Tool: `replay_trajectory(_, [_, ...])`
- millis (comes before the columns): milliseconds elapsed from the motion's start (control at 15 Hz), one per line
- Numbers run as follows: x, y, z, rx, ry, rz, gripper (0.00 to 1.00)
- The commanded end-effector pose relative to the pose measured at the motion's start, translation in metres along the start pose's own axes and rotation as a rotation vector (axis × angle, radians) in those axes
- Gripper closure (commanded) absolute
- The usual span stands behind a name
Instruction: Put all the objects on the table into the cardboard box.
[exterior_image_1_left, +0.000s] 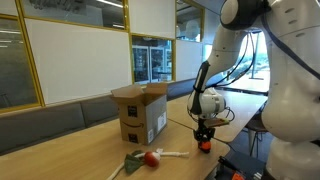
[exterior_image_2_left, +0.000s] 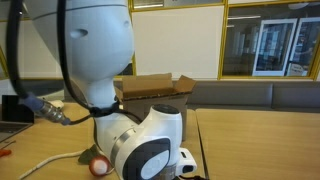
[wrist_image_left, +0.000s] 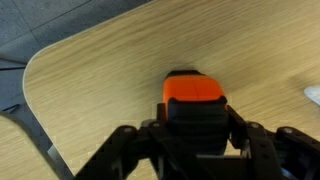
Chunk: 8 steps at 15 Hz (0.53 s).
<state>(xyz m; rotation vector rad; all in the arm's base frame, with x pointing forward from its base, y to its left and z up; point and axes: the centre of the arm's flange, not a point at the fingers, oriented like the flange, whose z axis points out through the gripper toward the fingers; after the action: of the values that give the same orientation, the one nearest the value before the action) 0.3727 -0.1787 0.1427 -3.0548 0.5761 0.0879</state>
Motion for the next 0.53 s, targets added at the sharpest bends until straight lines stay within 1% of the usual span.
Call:
replay_trajectory(0, [0.006, 0.003, -0.019, -0.03, 0.057, 0.056, 0.68])
replay_trajectory(333, [0.006, -0.003, -0.082, -0.076, 0.201, 0.136, 0.68])
replay_trajectory(467, [0.007, -0.014, -0.115, -0.084, 0.273, 0.146, 0.68])
